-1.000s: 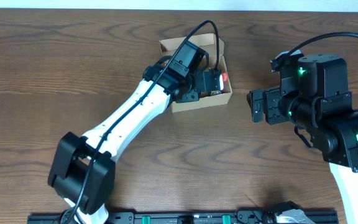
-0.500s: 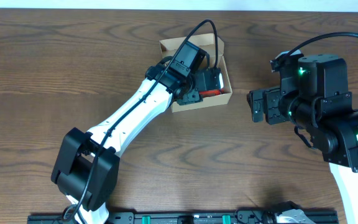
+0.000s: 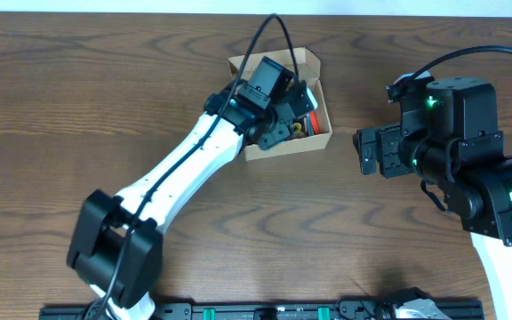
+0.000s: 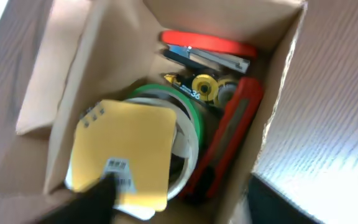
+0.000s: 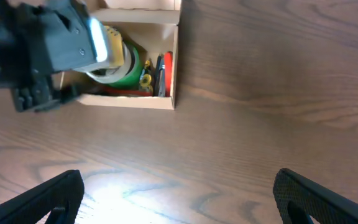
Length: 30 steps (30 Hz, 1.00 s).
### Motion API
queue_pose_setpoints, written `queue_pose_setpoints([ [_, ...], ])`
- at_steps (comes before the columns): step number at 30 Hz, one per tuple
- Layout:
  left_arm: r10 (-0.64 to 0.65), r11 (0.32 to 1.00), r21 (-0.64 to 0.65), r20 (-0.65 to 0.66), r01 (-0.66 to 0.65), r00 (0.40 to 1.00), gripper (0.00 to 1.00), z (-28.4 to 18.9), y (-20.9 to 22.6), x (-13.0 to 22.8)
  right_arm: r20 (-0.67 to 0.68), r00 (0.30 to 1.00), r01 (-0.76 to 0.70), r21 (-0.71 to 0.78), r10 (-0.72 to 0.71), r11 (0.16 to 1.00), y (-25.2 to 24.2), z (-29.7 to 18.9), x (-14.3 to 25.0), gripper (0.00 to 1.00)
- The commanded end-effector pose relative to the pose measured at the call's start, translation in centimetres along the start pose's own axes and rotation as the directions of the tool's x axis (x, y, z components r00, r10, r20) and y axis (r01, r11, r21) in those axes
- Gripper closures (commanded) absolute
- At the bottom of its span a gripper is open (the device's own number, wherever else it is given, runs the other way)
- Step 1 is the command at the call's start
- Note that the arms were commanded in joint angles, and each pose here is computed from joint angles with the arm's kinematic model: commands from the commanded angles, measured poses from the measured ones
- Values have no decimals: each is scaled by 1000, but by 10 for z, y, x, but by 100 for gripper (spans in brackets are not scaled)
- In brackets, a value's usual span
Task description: Pack container
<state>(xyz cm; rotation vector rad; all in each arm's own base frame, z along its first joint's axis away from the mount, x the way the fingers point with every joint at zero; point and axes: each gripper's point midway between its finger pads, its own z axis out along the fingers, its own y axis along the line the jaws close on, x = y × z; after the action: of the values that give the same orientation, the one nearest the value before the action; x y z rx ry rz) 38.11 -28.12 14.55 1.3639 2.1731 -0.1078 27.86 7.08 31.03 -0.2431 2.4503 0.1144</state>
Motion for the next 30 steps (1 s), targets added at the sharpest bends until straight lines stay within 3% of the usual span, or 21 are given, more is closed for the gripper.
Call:
queue_pose_setpoints([
  [1,-96,991,-82,104,105,990,95,-48,19,-25,-1,1000,9,10,-9,1000,-2,0,0,1],
  [5,-346,918,-136,181,372,921,94,-81,47,-22,0,1000,9,10,-9,1000,-2,0,0,1],
  [10,-584,762,-162,249,627,773,94,-108,95,7,0,1000,9,10,-9,1000,-2,0,0,1],
  [17,-718,631,-132,274,765,640,94,-116,138,44,0,1000,8,9,-8,1000,-2,0,0,1],
  [22,-852,455,-69,258,888,457,95,-104,160,74,9,1000,5,5,-5,1000,-2,0,-2,1],
  [28,-948,276,58,180,959,262,95,-48,177,92,192,981,7,-5,-6,1000,1,2,-52,1],
  [30,-960,251,148,167,957,226,94,-29,183,84,219,975,47,1,-46,999,3,13,-66,1],
])
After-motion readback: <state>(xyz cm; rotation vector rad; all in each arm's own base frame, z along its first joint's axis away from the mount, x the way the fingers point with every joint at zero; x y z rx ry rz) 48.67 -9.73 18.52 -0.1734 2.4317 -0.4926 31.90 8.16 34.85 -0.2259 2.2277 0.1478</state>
